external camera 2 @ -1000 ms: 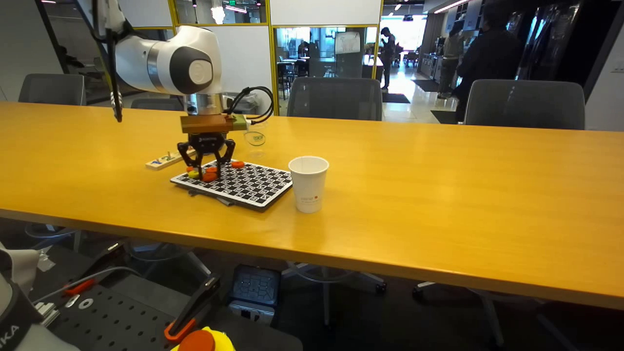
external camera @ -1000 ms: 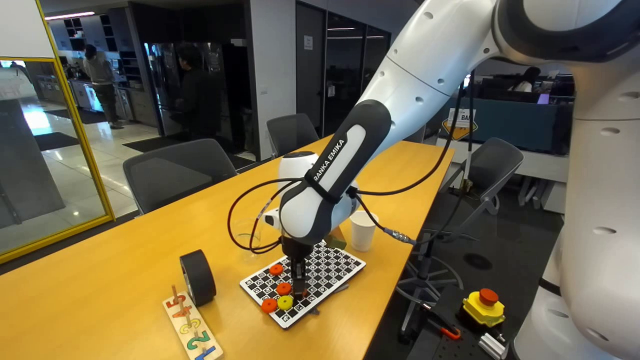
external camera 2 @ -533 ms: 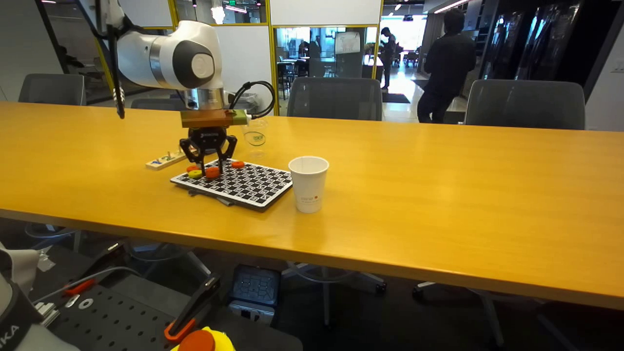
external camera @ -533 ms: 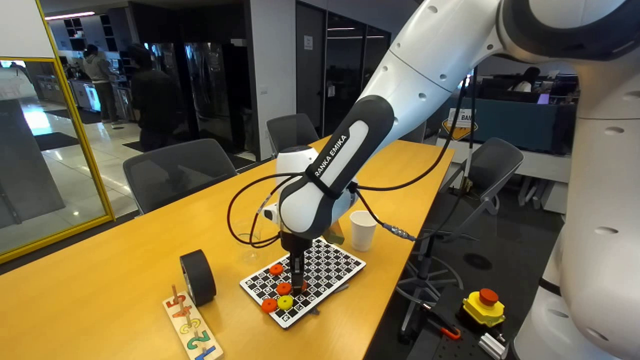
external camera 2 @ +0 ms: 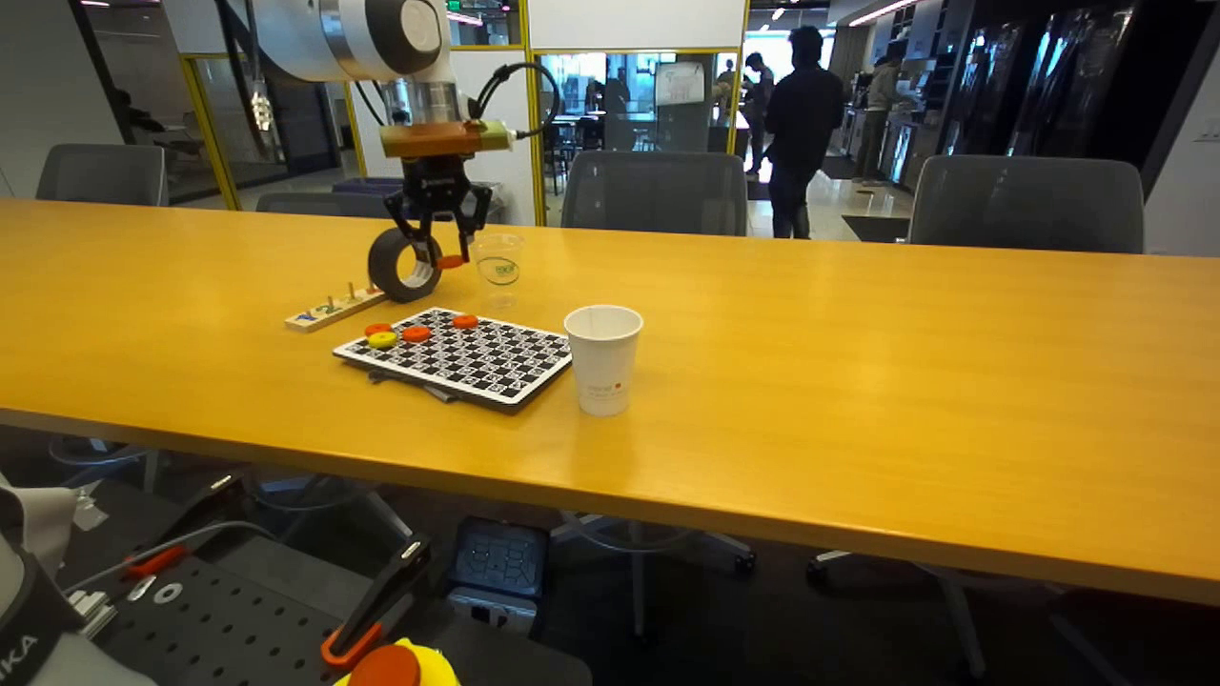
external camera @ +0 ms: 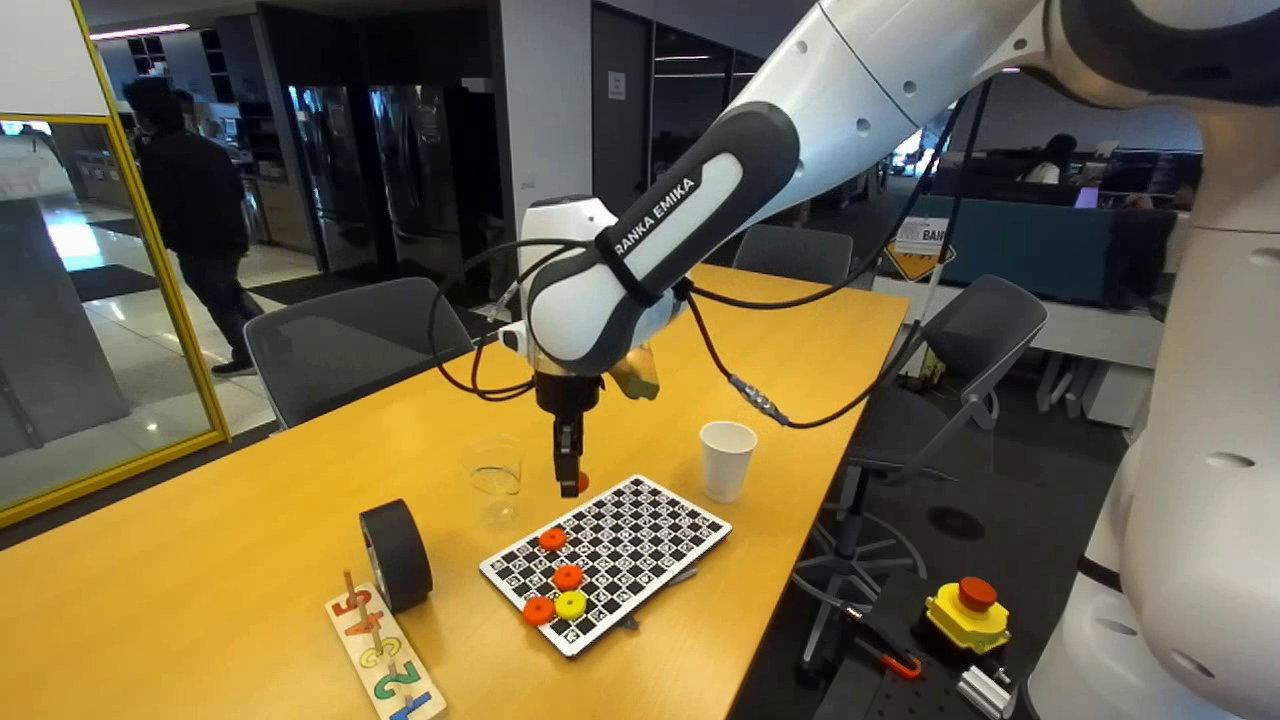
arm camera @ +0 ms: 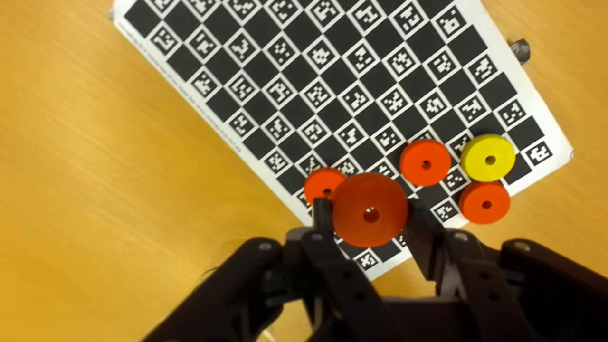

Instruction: Put two orange rings in the white cup and the rest in the clear cup

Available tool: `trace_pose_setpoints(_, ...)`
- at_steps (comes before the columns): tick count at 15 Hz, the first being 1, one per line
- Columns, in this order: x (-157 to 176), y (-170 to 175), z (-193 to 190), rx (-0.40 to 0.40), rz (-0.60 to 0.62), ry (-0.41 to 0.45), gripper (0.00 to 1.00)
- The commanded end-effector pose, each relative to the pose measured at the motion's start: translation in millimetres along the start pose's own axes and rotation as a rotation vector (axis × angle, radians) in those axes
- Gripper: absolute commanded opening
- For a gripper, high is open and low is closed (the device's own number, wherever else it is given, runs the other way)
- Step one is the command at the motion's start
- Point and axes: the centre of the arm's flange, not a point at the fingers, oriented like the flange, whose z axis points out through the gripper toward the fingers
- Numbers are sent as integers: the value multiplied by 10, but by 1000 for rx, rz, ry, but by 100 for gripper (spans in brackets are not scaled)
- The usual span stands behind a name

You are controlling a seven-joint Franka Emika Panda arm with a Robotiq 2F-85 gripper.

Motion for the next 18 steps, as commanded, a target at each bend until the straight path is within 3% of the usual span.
trace_pose_setpoints(1, 328, 326, -260, -37, -29, 16, 21)
trace_pose_setpoints(10, 948, 808, -201, -30, -118, 39, 21)
trace_pose_setpoints(18, 1186, 1073, -25, 2, -177, 36, 21)
